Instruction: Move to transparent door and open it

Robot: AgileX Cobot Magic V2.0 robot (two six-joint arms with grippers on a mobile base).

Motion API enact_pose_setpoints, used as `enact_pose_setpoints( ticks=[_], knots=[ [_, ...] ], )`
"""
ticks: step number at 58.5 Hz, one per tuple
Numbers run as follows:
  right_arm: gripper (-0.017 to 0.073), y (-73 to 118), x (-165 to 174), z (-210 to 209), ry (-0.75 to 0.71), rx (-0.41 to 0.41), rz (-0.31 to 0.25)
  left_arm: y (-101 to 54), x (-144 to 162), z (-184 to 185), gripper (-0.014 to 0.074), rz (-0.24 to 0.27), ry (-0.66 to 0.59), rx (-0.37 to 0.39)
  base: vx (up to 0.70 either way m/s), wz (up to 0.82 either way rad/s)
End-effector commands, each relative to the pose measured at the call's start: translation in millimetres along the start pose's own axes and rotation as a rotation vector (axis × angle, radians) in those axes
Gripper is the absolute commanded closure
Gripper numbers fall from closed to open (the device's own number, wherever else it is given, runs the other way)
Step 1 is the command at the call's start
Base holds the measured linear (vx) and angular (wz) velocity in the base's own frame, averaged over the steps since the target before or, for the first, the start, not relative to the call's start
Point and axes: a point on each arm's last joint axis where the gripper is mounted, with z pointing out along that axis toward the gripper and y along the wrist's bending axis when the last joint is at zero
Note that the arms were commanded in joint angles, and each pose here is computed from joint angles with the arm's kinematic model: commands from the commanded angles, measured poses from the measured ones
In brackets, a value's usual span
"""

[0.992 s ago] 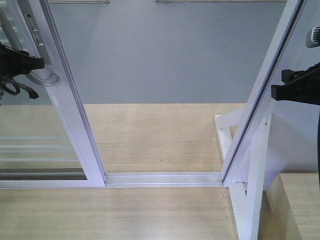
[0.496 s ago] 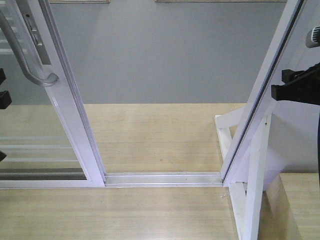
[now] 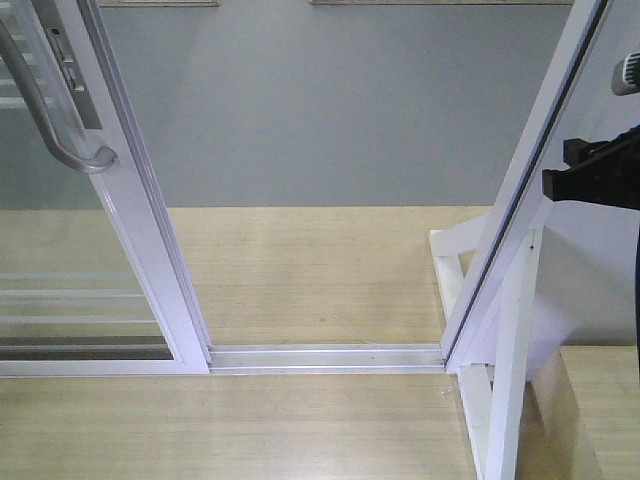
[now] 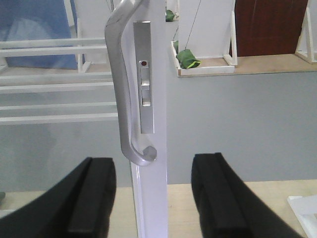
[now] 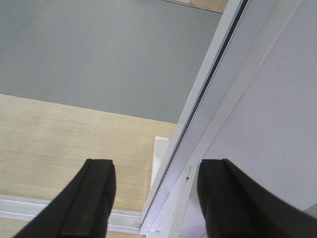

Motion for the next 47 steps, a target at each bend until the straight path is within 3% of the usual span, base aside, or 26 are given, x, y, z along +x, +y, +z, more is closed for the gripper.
enact_pose_setpoints(
  ticks=[1, 5, 16, 35, 47],
  knots=[
    [0.0122, -1.5, -15, -9, -0.095, -0.014, -0.025, -2.6, -11, -7, 0.0185, -0.046, -0.143, 0.033, 0.00, 0.00],
    [0.0122, -1.5, -15, -9, -0.095, -0.014, -0.025, -3.1, -3, -15, 0.0274, -0.063, -0.200, 0.042, 0.00, 0.00],
    [0.0122, -1.5, -15, -9, -0.095, -0.014, -0.025, -3.3, 35, -37, 0.0603, 0.012, -0.248, 0.039, 0.00, 0.00],
    [0.0122, -1.5, -15, -9, -0.095, -0.014, -0.025, -5.4, 114, -55, 0.0599, 0.024, -0.327, 0.075, 0.00, 0.00],
    [0.0122, -1.5, -15, -9, -0.096, -0.015, -0.025, -5.5, 124, -52, 0.0599, 0.025, -0.169, 0.076, 0.00, 0.00]
  ],
)
